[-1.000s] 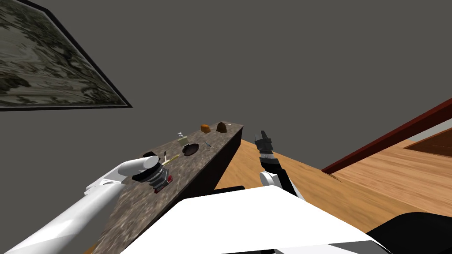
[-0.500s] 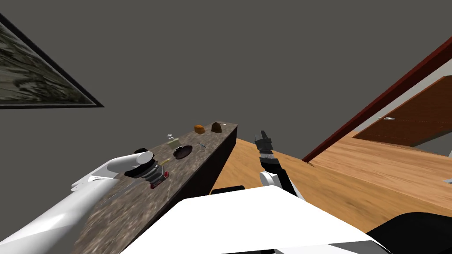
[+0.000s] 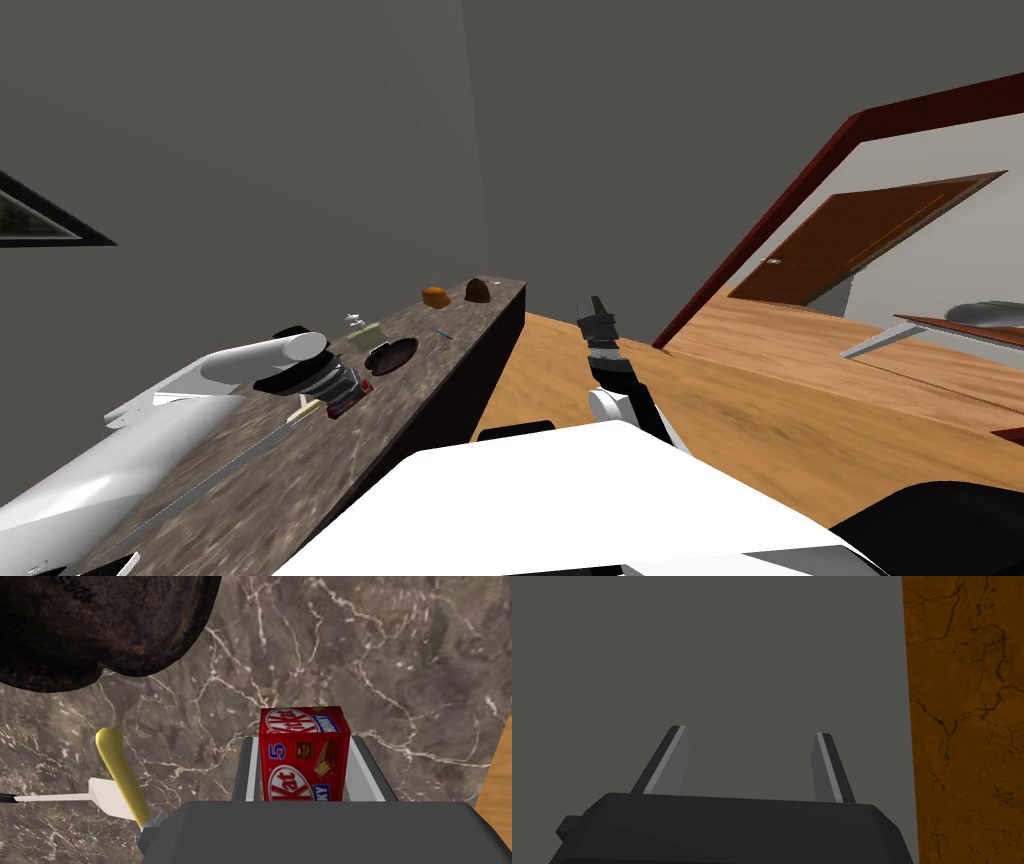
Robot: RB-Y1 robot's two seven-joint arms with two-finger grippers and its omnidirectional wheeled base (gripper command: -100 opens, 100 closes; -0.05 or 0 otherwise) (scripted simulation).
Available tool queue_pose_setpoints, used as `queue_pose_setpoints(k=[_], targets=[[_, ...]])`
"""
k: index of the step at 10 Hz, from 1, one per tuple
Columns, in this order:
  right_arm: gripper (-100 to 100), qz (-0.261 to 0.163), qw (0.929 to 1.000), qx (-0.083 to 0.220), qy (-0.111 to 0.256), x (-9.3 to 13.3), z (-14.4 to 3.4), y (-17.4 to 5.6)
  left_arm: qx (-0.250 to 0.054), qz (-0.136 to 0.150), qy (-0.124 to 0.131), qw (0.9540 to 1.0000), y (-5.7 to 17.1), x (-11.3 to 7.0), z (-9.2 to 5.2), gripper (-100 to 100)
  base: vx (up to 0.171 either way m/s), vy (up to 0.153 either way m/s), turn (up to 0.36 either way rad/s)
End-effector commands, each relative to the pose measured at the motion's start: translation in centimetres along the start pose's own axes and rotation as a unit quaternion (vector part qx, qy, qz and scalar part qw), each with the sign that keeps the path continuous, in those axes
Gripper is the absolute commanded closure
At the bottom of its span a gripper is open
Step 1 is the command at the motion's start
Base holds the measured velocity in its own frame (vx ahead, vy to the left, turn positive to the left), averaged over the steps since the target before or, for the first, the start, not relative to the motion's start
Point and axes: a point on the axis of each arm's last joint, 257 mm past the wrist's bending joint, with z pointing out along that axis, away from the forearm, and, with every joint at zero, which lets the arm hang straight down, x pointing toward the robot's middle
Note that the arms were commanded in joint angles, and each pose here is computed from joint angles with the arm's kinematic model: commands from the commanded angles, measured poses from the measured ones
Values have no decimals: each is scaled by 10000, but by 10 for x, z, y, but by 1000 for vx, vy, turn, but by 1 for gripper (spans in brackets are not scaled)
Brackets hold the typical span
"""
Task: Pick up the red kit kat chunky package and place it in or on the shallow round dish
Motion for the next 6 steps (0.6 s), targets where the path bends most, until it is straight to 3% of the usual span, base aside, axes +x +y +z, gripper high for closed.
queue_pose_setpoints(k=[1,4,6], targets=[[0,0,10000,0,0,0,0,0,57,-272,65,9996,-10,1,-16,100,-12,-18,-180],[0,0,10000,0,0,0,0,0,147,-824,229,9962,-29,-1,-45,100,-9,-10,-217],[0,-1,10000,0,0,0,0,0,163,-1031,290,9941,-36,-3,-56,100,0,8,-175]])
